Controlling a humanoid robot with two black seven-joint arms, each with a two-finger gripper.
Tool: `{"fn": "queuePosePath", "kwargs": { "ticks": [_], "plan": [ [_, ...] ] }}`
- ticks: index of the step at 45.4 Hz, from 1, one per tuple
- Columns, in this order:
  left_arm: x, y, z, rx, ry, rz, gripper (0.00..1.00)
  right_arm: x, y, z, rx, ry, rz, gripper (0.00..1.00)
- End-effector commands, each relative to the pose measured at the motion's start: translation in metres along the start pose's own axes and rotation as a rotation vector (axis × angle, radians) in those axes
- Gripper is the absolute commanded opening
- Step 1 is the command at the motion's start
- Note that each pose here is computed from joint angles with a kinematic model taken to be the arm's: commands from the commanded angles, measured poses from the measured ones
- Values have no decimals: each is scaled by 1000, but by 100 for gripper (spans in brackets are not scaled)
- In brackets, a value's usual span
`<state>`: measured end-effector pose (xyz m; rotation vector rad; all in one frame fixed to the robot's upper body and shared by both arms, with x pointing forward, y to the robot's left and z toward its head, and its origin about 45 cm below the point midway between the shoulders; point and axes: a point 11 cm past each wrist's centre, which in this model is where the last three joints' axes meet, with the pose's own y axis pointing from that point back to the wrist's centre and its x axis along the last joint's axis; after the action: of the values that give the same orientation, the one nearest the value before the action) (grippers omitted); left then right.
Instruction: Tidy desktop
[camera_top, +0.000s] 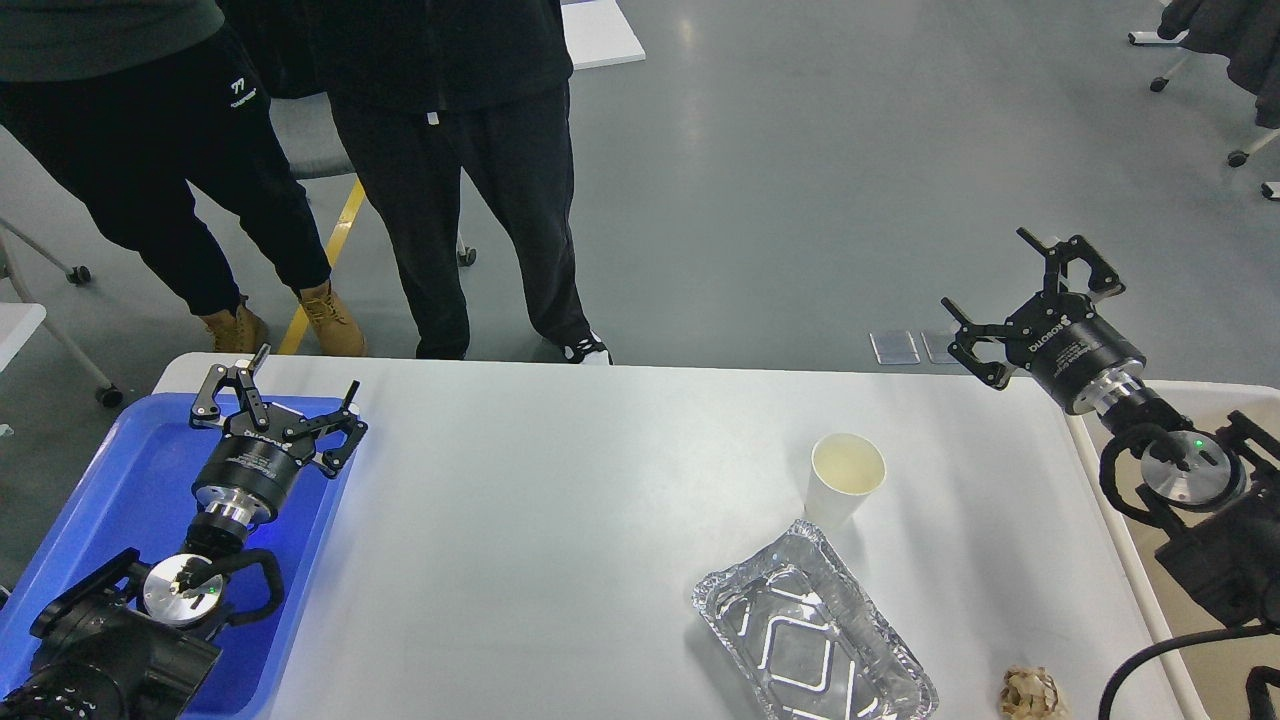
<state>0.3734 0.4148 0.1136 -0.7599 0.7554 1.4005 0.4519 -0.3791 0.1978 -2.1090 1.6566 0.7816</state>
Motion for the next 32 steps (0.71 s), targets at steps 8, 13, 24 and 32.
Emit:
{"fn": "queuePosePath", "kwargs": {
  "ticks": [8, 13, 24, 32],
  "plan": [
    [0, 0, 0, 0, 0, 0, 100, -2, -1, -1, 1, 1, -6, 100],
    [0, 0, 0, 0, 0, 0, 100, -5, -3, -1, 2, 0, -14, 100],
    [0, 0, 0, 0, 0, 0, 100, -17, -8, -7, -29, 46, -52, 100],
    [0, 0, 0, -1, 0, 0, 100, -36, -15, -44, -71, 206, -102, 100]
  ]
}}
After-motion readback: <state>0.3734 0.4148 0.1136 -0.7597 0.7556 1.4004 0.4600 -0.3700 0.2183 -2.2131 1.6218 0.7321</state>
